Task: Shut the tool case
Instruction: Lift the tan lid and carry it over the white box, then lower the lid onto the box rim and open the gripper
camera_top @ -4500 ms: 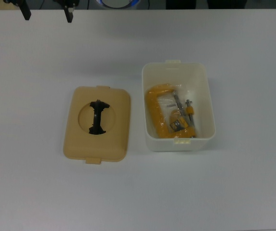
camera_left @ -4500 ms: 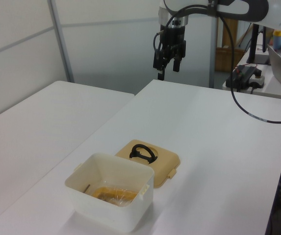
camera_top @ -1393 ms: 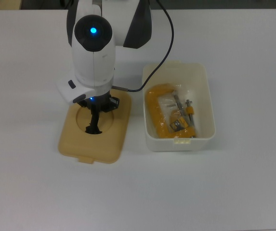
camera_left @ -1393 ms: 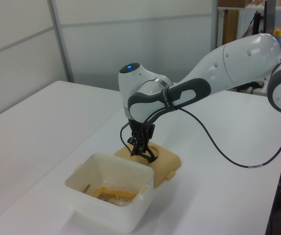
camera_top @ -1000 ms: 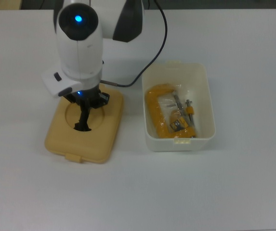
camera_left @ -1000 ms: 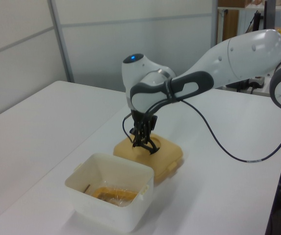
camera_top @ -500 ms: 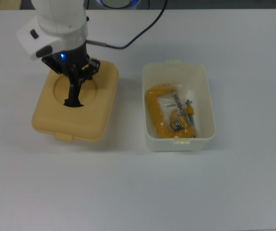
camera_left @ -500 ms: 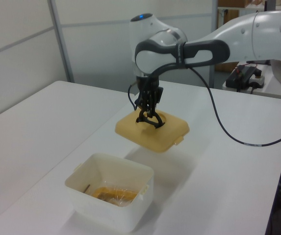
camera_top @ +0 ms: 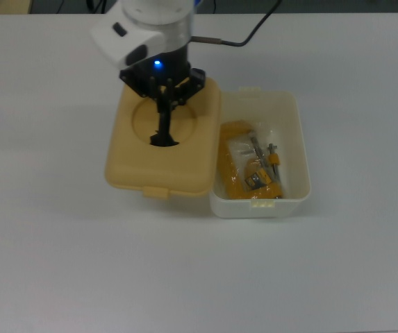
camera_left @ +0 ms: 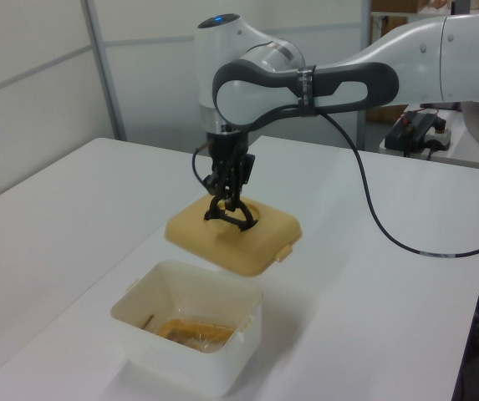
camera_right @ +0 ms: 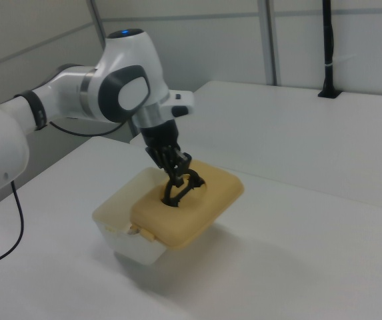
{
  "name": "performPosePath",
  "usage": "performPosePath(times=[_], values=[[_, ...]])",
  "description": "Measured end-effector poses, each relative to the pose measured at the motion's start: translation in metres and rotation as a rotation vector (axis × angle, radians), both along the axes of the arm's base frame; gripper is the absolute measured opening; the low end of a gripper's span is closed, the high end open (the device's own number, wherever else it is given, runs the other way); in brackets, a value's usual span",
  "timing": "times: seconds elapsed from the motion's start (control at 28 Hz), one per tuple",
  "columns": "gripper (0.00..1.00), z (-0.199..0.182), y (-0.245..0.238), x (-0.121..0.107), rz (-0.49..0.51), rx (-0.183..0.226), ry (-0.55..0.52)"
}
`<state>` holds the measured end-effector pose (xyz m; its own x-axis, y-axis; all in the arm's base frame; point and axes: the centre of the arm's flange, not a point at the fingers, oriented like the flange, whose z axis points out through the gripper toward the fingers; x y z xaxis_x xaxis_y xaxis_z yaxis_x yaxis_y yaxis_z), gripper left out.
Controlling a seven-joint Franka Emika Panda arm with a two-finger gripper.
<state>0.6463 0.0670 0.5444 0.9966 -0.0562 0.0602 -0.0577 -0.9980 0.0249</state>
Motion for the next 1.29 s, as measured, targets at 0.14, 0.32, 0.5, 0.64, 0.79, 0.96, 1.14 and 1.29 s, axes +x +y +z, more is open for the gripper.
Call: performPosePath(times=[0.14,0.32,0.5,0.64,0.79,0.96,1.14,1.29], values=[[0.11,0.001,0.025,-0.003,0.007,-0.004,-0.005],[0.11,0.001,0.045,-0.006,0.015,-0.014,-0.009],[0.11,0.001,0.064,-0.01,0.026,-0.027,-0.014],[0.11,0.0,0.083,-0.013,0.03,-0.041,-0.02],[0.11,-0.003,0.101,-0.017,0.034,-0.058,-0.025],[0.11,-0.013,0.119,-0.018,0.045,-0.071,-0.019],[0.11,-0.027,0.129,-0.017,0.062,-0.081,-0.003],[0.11,-0.039,0.139,-0.016,0.062,-0.099,0.003]])
